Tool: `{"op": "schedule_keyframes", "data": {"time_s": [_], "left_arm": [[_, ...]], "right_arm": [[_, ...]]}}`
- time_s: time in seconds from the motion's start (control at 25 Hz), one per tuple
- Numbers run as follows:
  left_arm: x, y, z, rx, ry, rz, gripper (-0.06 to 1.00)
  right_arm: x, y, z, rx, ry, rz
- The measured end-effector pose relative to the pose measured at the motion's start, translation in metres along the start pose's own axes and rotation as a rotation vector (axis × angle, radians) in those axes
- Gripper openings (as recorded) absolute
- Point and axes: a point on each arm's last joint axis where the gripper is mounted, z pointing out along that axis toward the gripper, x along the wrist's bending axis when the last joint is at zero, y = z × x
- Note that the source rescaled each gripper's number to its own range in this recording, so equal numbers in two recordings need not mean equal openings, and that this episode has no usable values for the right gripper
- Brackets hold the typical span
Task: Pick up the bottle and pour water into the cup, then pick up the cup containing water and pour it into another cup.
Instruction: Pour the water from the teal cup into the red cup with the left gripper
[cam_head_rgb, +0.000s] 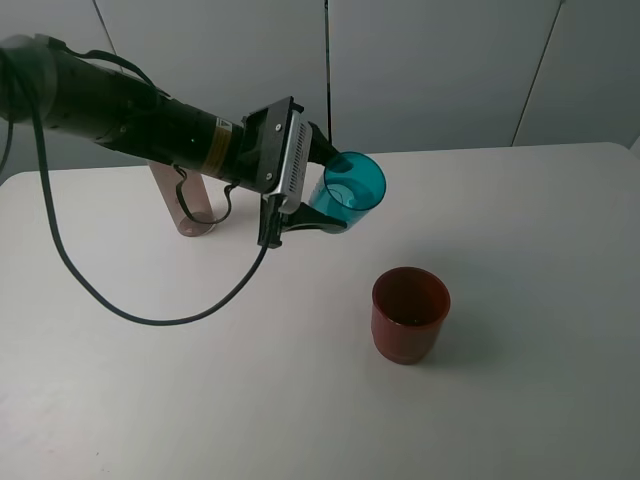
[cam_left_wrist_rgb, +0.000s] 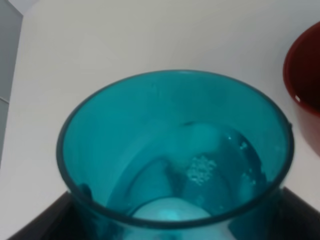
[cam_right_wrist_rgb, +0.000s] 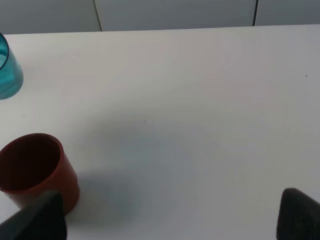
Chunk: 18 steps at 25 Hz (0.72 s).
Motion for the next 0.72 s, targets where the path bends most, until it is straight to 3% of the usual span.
{"op": "schedule_keyframes", "data": {"time_s": [0.36,0.72], "left_arm": [[-0.009,0.018,0.016,0.017,-0.023,0.153,0.28],[-0.017,0.035,0.026,-0.007,-0.051,0.237,0.28]], "right_arm": [[0.000,0.000,0.000,0.000,0.000,0.000],[0.000,0.000,0.000,0.000,0.000,0.000]]}}
